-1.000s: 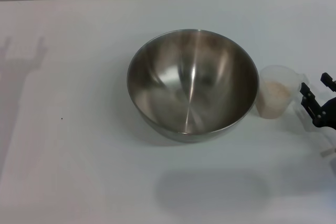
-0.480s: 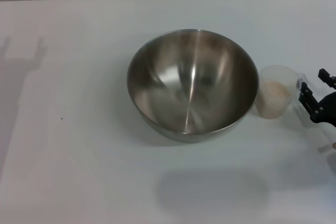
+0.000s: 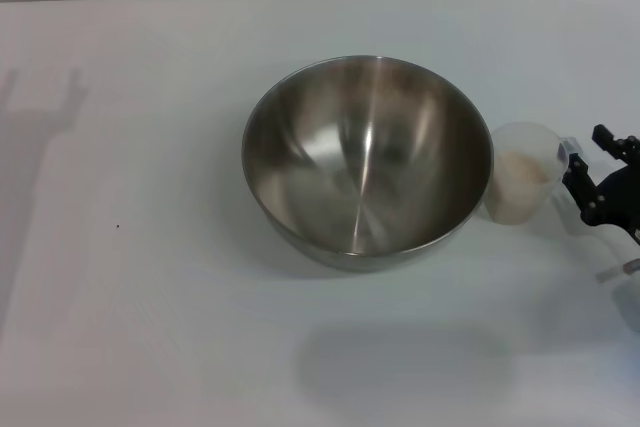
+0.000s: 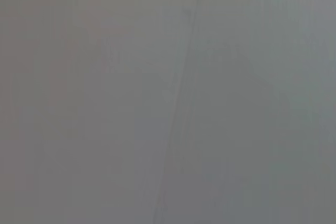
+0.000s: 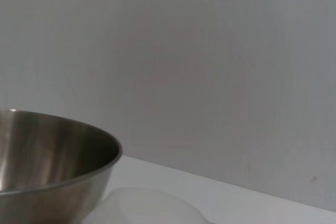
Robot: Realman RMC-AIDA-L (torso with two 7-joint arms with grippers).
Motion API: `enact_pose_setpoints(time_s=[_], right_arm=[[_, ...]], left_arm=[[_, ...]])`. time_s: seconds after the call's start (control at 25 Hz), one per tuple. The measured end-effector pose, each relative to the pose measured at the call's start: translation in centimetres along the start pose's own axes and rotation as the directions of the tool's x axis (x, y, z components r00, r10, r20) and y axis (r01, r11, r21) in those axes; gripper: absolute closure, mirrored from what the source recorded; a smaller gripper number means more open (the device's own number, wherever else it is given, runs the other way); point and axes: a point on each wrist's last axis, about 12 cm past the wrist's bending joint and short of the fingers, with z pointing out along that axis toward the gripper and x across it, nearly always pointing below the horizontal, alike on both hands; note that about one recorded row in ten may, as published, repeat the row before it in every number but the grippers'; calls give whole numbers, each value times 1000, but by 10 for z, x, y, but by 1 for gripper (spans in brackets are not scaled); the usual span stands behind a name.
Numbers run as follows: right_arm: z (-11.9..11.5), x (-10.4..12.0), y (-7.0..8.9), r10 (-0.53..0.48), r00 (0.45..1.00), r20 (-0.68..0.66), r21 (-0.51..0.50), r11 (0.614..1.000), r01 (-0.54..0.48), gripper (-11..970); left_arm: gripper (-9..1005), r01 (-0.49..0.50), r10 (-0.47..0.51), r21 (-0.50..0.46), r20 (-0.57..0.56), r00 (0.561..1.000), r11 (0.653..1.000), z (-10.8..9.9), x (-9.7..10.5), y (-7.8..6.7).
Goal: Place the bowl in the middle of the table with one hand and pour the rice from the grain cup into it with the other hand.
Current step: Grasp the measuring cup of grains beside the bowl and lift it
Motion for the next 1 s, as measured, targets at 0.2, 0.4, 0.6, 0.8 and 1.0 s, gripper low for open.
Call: enact_pose_setpoints(time_s=[0.2, 0.4, 0.6, 0.8, 1.0], right_arm=[[0, 1, 2, 0, 1000, -7, -6, 1000, -1, 538], [1, 1, 2, -1, 1000, -7, -7, 1000, 1, 701], [2, 0, 2, -5, 1000, -3, -8, 1000, 5, 846], [4, -1, 2, -7, 1000, 1, -12, 1000, 7, 883], [5, -2, 2, -5, 1000, 4, -9, 1000, 5, 925]], left_arm=[[132, 1, -1, -2, 4, 1000, 1000, 1, -1, 0], [132, 1, -1, -1, 5, 1000, 1000, 1, -1, 0], [132, 2, -2, 0, 5, 1000, 1000, 1, -1, 0], [132, 1, -1, 1, 4, 1000, 1000, 1, -1, 0], [132, 1, -1, -1, 7, 1000, 1000, 0, -1, 1]])
